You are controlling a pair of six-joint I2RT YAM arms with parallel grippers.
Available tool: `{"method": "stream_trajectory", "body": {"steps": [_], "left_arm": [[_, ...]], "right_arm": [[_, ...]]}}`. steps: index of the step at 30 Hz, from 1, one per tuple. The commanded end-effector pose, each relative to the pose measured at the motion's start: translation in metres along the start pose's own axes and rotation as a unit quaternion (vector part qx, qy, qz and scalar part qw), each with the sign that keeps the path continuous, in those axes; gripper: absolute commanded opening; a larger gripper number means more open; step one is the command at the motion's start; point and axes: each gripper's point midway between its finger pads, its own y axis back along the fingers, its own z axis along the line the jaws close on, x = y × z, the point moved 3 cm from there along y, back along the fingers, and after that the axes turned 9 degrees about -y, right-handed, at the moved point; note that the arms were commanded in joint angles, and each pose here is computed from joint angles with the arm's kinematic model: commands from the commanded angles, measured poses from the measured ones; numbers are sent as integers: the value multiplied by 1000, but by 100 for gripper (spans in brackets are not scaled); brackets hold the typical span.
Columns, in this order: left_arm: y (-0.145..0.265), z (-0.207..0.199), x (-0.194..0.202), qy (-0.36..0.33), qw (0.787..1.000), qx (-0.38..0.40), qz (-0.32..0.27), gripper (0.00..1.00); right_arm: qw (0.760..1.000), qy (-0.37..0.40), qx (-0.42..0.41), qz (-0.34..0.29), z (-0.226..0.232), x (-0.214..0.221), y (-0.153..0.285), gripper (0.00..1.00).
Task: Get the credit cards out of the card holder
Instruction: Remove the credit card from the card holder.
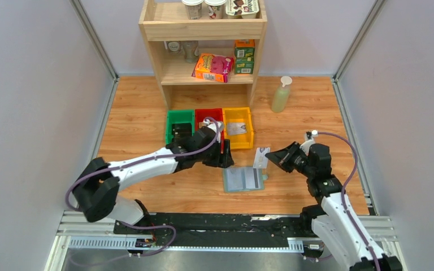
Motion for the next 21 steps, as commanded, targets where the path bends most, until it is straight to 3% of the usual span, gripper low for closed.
{"method": "stream_trajectory", "body": {"steps": [1,9,14,21], "left_arm": [[41,-7,-39,25,993,15,-116,78],[86,-41,-73,89,950,149,-260,88],[96,-70,-88,109,923,242,-278,87],[90,-92,-90,134,911,293,-257,82]], "right_arm": [[992,-80,-26,-98,23,-18,11,0],[977,-117,-123,-132,62,-13,23,0],[971,-112,-170,-123,88,2,25,0],[967,-112,-195,-119,102,12,23,0]]}}
